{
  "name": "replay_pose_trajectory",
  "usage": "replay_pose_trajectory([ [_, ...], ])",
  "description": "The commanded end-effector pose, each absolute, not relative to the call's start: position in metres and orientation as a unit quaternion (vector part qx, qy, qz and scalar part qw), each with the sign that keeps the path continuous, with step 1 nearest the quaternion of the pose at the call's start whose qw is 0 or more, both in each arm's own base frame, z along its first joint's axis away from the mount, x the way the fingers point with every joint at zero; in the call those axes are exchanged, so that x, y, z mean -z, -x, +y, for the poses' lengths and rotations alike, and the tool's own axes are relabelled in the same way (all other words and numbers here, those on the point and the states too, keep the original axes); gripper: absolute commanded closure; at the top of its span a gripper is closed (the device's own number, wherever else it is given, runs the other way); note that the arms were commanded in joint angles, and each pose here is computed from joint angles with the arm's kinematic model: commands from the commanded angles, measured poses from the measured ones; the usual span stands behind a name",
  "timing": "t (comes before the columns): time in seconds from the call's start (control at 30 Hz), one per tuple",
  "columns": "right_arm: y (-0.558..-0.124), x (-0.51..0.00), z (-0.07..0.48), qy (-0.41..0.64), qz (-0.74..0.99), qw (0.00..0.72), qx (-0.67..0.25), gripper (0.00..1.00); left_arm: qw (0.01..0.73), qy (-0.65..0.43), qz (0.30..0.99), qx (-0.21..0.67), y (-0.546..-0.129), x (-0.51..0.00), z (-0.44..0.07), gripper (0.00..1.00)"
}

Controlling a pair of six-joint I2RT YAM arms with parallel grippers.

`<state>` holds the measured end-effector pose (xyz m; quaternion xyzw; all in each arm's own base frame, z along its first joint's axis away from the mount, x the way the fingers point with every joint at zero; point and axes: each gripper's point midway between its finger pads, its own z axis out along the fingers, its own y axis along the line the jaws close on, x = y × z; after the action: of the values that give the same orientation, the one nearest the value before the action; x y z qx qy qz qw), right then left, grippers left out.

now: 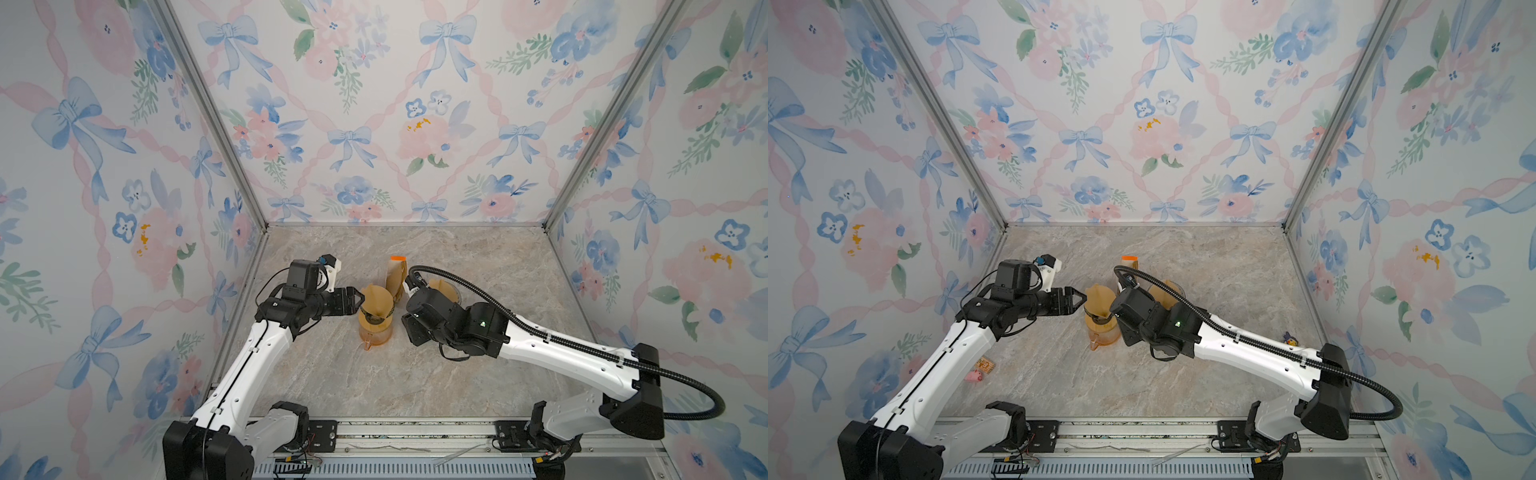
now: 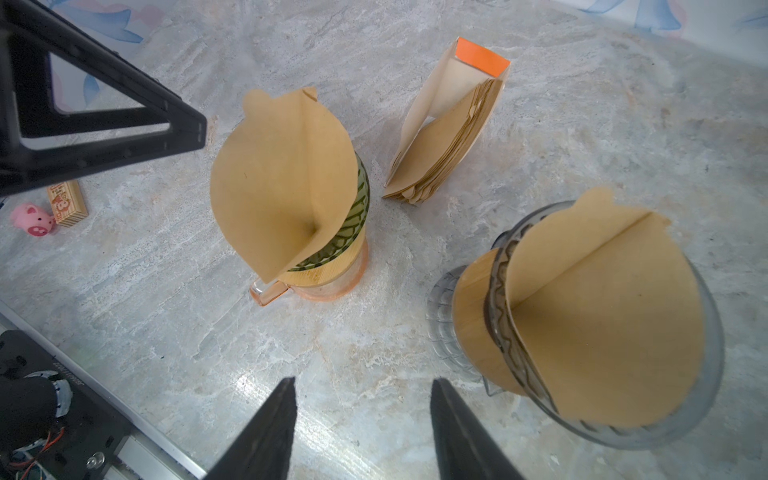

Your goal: Place the coffee filter in the dripper

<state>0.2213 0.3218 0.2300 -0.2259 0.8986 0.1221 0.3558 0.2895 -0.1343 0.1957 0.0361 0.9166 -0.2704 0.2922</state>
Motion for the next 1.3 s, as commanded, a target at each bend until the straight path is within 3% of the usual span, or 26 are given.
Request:
replay_pose_trajectory([
  [0.0, -0.228, -0.242, 0.321, 0.221, 0.894, 0.368, -0.127, 0.45, 0.265, -0.051, 0.923, 0.273, -0.284, -0.192, -0.143, 0.23],
  [0.7, -0.266, -0.250, 0.355, 0.227, 0.906, 0.327, -0.147, 0.37, 0.239, -0.049, 0.945, 0.218, -0.288, -0.164, -0.139, 0.38],
  [1.27, -0.307, -0.194, 0.373, 0.245, 0.927, 0.266, -0.099, 0.35, 0.225, -0.040, 0.948, 0.222, -0.288, -0.157, -0.141, 0.42],
])
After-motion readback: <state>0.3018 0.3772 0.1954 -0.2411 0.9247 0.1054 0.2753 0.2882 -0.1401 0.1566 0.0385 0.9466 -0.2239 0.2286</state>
